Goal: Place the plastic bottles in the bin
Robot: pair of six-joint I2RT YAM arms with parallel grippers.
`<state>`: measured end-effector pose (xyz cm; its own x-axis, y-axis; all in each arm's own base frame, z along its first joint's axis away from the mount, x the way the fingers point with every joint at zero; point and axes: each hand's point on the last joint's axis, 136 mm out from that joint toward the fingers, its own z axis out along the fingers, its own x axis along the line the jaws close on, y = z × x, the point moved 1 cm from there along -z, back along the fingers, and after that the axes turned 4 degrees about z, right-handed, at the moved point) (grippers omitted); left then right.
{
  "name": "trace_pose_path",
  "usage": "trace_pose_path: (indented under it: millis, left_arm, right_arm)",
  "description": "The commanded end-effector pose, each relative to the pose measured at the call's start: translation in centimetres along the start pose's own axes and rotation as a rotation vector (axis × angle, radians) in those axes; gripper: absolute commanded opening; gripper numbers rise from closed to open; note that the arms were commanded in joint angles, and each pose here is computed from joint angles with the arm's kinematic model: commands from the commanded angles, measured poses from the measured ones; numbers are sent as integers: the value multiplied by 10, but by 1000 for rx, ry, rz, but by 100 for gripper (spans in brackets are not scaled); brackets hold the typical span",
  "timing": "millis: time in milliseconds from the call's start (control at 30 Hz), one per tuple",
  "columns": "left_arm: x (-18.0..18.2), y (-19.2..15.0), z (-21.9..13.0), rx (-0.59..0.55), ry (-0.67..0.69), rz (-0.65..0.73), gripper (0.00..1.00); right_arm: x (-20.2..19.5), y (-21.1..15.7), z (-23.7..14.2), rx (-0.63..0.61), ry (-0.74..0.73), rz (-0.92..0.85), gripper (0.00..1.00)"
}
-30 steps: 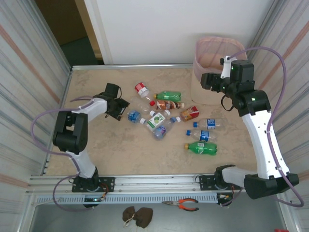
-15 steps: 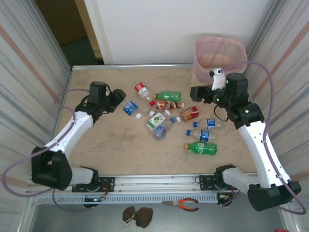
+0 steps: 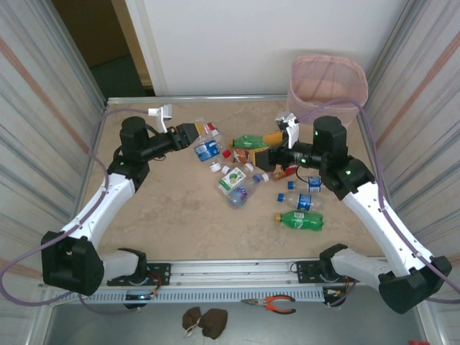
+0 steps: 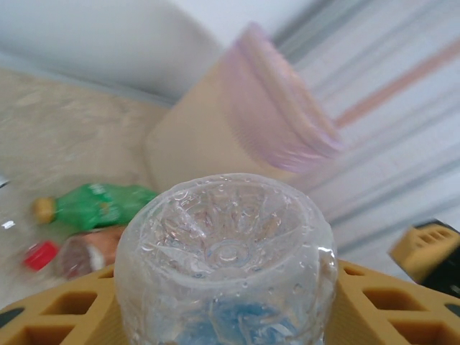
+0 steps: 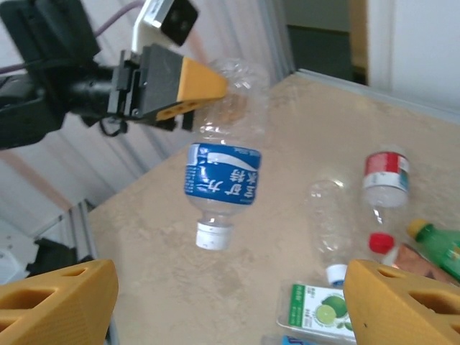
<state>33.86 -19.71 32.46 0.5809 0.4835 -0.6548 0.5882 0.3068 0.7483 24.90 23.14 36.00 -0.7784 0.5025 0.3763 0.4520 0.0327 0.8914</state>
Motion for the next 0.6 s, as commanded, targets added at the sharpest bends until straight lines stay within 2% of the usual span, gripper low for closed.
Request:
trace_pose_path:
  millis: [0,333,567]
  left_arm:
    - [-69,21,-14,-31,-281,260,51]
    - [-154,9,-33,16,-593,568,49]
    - [-203,-2,-41,29,-753,705,47]
  right_arm:
    - [23,11,4,-39,97,-73,81]
    - [67,41,22,-93,259,-92,83]
    - [95,53,16,-122,413,-110,84]
